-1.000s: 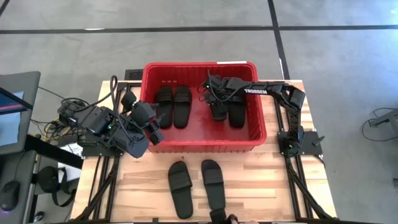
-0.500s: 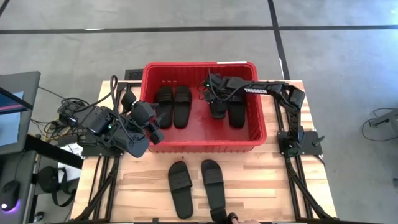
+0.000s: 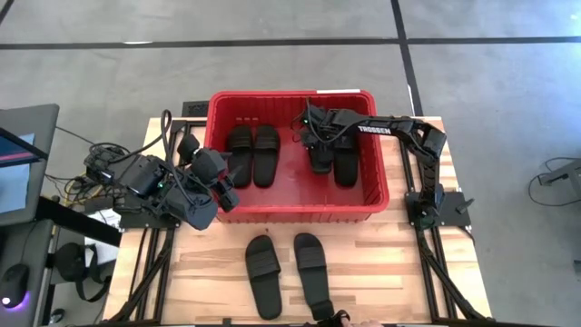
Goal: Pick and place slides into bin
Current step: Put the black slides into the red bin
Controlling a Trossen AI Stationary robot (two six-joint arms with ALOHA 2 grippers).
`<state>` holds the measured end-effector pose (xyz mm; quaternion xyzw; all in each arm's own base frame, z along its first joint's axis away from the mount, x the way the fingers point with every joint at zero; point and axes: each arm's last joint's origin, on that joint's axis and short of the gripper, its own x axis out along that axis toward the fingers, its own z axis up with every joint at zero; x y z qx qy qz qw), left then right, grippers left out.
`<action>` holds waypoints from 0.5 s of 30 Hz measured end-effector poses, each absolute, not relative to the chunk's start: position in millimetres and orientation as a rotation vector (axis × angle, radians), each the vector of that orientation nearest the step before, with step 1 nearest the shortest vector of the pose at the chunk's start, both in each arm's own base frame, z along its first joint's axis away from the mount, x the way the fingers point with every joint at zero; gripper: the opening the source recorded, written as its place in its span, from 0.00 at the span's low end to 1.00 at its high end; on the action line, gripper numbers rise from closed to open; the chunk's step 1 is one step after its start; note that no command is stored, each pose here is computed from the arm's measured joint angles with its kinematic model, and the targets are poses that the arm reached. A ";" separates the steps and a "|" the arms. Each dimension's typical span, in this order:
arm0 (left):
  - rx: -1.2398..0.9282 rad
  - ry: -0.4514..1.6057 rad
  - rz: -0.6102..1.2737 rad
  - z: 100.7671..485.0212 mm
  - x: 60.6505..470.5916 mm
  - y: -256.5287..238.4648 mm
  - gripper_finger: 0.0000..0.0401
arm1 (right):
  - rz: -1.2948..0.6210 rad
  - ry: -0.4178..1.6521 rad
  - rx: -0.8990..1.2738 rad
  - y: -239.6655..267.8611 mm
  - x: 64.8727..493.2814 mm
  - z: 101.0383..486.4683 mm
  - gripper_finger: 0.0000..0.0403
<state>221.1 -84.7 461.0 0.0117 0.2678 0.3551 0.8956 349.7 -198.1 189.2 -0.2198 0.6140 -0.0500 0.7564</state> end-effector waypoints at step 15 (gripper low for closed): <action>0.032 0.558 0.733 461.0 221.1 -84.7 0.44 | -0.019 1.298 -0.320 -203.1 341.3 187.6 0.10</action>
